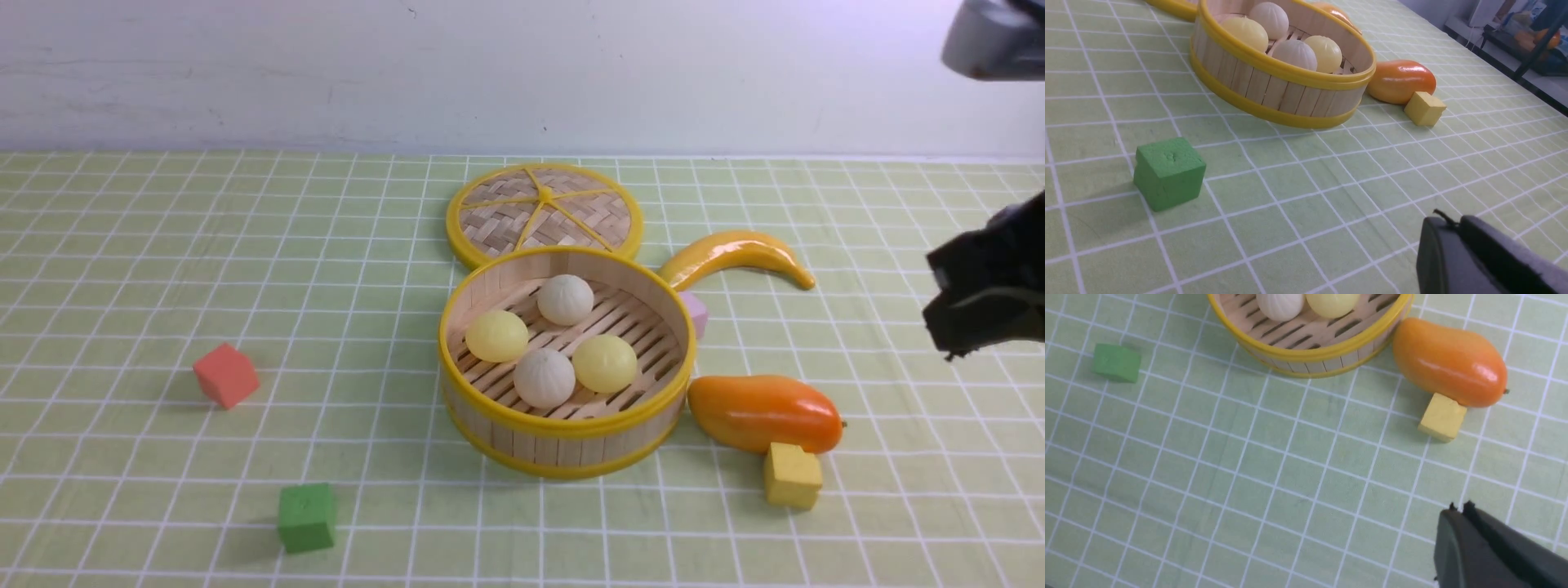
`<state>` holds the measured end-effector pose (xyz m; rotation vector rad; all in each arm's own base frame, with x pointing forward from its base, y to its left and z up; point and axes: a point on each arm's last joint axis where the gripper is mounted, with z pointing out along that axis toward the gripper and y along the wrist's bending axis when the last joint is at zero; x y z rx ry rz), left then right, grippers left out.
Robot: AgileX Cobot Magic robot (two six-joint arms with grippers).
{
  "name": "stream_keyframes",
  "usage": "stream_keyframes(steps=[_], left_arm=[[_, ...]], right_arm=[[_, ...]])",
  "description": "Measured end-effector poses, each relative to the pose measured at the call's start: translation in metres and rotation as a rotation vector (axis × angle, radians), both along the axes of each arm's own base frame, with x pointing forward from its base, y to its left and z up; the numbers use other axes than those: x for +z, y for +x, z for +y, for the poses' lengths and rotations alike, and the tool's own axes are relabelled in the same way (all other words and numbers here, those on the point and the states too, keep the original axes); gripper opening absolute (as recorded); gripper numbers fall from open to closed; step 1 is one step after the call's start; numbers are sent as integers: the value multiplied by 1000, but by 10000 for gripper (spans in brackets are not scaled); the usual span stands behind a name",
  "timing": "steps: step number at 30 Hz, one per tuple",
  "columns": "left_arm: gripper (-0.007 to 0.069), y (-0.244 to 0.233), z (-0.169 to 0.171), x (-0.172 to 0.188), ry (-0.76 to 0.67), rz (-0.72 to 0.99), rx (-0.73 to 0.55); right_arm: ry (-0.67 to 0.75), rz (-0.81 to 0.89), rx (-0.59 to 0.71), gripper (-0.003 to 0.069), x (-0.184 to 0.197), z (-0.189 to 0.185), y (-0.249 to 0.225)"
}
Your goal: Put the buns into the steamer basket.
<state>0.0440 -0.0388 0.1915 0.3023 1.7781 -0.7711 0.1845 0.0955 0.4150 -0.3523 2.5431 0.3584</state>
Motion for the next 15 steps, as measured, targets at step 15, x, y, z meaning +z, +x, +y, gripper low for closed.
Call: stream_keyframes(steps=[15], left_arm=[[57,0,0,0,0,-1,0]], right_arm=[[75,-674,-302,-20,-172,-85,-118]])
